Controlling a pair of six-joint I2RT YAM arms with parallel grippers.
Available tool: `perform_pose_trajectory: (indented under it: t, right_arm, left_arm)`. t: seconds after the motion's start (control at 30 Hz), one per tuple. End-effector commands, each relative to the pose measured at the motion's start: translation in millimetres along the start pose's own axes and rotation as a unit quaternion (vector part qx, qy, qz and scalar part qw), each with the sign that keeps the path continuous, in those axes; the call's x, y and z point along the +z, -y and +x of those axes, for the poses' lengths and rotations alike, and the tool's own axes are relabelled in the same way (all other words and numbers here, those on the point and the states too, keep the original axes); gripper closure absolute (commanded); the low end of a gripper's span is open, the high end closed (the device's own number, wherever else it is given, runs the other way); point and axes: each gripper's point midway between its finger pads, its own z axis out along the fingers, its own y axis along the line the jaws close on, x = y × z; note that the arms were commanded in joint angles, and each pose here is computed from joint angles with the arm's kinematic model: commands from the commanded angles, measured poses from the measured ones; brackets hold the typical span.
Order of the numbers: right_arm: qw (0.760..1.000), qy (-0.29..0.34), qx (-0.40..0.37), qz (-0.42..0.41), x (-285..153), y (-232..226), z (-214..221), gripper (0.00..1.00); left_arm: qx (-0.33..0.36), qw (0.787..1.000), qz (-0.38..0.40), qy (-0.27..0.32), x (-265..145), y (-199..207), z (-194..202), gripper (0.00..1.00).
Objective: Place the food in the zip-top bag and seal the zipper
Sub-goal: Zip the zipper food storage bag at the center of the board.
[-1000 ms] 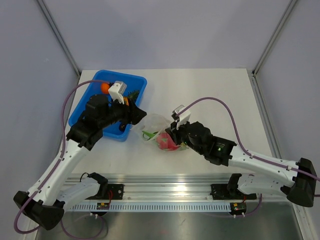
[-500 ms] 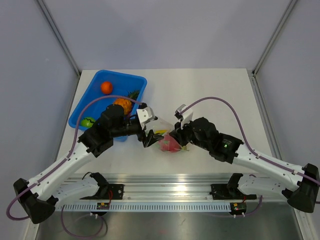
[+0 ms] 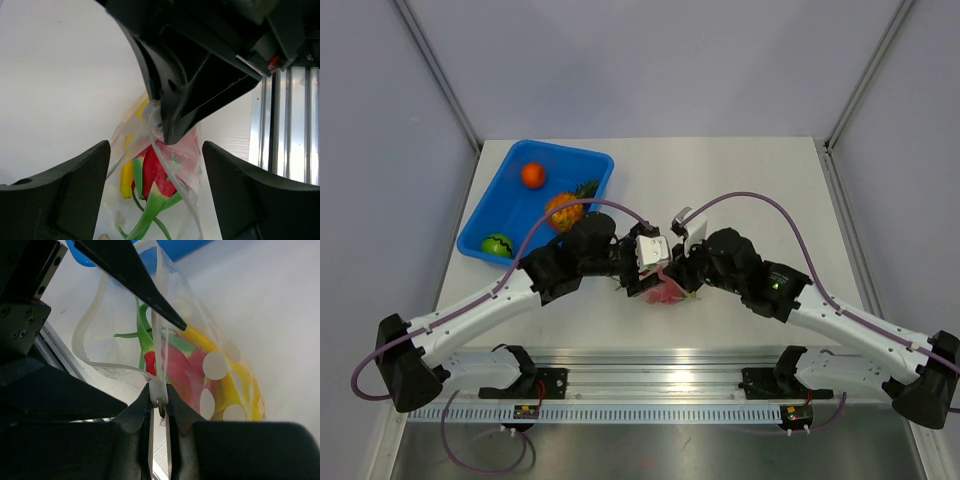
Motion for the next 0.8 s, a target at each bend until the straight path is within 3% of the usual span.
perform_pose_trajectory:
  t: [0.0,0.13,0.17,0.3,0.33,0.43,0.53,0.77]
  right_arm:
    - [0.999,0.039,-0.003,-0.017,-13,-6,-32,1.00]
    - [0.999,0.044,-0.001,-0.010,-19,-2,-32,1.00]
    - [0.999,0.044,-0.001,-0.009,-20,-1,-32,1.00]
    - [0.999,0.036,0.002,-0.004,-23,1,-27,0.98]
    - [0.999,0.033,0.002,-0.003,-23,2,-25,0.96]
    - [0.999,0.036,0.001,0.001,-31,3,-28,0.66]
    - [0.999,0.042,-0.016,0.001,-42,4,-29,0.63]
    - [0.987,0.131,-0.094,0.024,-74,18,-39,0.57]
  left_arm:
    - [0.031,0.999,-0.035,0.028,0,-16,-16,0.26]
    - [0.030,0.999,-0.026,0.024,1,-12,-11,0.44]
    - [0.031,0.999,-0.025,0.029,1,-11,-12,0.60]
    - [0.025,0.999,-0.021,0.038,1,-10,-15,1.00]
    - [0.024,0.999,-0.022,0.037,1,-10,-16,1.00]
    - [0.016,0.999,-0.027,0.041,1,-14,-16,1.00]
    - [-0.005,0.998,-0.021,0.065,-2,-17,-21,1.00]
    - [-0.029,0.993,-0.017,0.109,-14,-20,-30,1.00]
